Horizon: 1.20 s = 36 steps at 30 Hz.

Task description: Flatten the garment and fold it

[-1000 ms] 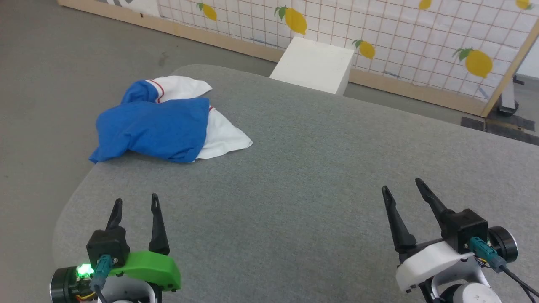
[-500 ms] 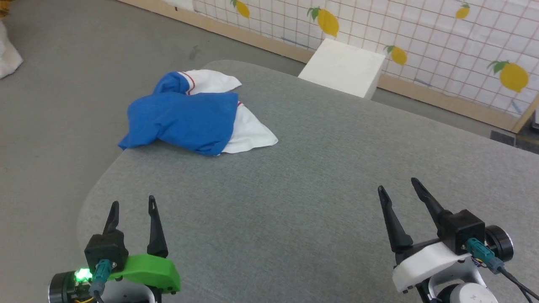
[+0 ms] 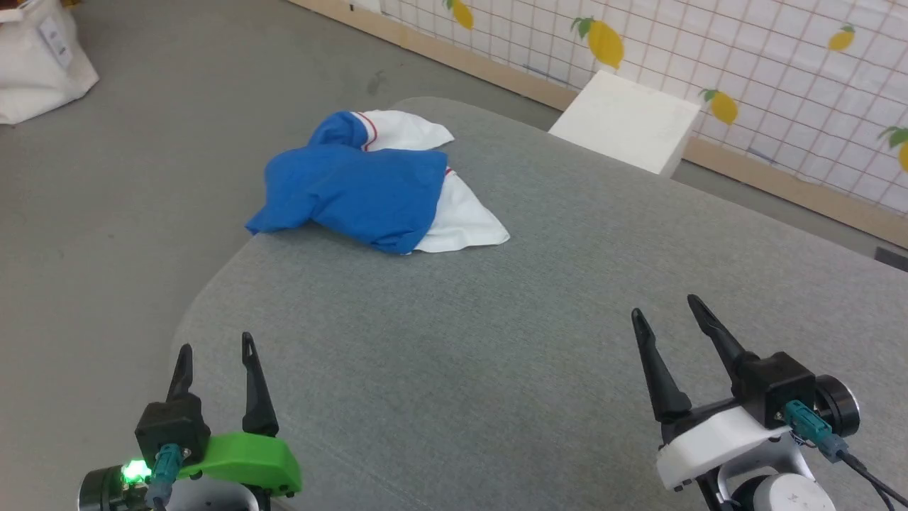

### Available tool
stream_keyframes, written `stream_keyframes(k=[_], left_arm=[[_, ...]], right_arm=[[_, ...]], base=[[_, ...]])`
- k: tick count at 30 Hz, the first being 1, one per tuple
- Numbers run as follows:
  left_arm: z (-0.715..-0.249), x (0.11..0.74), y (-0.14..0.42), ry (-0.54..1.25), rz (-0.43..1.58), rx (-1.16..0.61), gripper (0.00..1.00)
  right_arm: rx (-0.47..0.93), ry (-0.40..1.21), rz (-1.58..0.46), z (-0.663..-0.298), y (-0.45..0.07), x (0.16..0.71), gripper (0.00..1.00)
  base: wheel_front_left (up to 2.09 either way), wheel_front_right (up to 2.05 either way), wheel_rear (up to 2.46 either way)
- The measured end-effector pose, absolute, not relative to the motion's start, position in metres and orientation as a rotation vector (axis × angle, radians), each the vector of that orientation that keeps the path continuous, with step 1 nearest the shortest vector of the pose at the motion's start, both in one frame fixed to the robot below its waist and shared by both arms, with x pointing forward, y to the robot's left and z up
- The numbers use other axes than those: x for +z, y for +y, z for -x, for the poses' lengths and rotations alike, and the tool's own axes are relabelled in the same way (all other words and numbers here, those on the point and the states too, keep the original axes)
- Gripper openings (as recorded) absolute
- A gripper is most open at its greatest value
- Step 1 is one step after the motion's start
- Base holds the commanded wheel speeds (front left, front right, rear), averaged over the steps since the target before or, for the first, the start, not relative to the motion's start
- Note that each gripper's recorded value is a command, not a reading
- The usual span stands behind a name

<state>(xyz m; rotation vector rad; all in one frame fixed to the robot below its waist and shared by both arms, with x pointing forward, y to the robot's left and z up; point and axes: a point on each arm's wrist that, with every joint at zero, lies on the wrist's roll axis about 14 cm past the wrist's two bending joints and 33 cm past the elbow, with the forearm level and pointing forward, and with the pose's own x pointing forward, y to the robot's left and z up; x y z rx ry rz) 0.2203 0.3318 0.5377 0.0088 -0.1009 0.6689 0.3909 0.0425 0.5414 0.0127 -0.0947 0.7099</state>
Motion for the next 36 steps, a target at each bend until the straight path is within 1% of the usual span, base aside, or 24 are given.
stream_keyframes(k=[9, 14, 20, 23, 27, 31, 36], left_arm=[[-0.207, 0.536, 0.342, -0.107, 0.023, 0.732, 1.00], [-0.219, 0.539, 0.353, -0.111, 0.052, 0.742, 1.00], [-0.277, 0.573, 0.392, -0.185, 0.053, 0.688, 1.00], [-0.316, 0.582, 0.411, -0.169, 0.059, 0.661, 1.00], [-0.368, 0.589, 0.440, -0.119, 0.092, 0.657, 1.00], [-0.413, 0.564, 0.461, 0.024, 0.132, 0.665, 1.00], [-0.455, 0.503, 0.470, 0.247, 0.242, 0.672, 1.00]], right_arm=[[0.758, -0.092, -0.021, -0.390, 0.060, 0.539, 1.00], [0.769, -0.107, -0.012, -0.399, 0.066, 0.542, 1.00], [0.782, -0.163, 0.007, -0.423, 0.077, 0.553, 1.00], [0.770, -0.171, 0.004, -0.441, 0.073, 0.550, 1.00], [0.744, -0.145, -0.008, -0.466, 0.063, 0.530, 1.00], [0.700, -0.101, -0.037, -0.487, 0.048, 0.501, 1.00], [0.634, -0.018, -0.062, -0.505, 0.024, 0.453, 1.00]], base=[[0.00, 0.00, 0.00], [0.00, 0.00, 0.00], [0.00, 0.00, 0.00], [0.00, 0.00, 0.00], [0.00, 0.00, 0.00], [0.00, 0.00, 0.00], [0.00, 0.00, 0.00]])
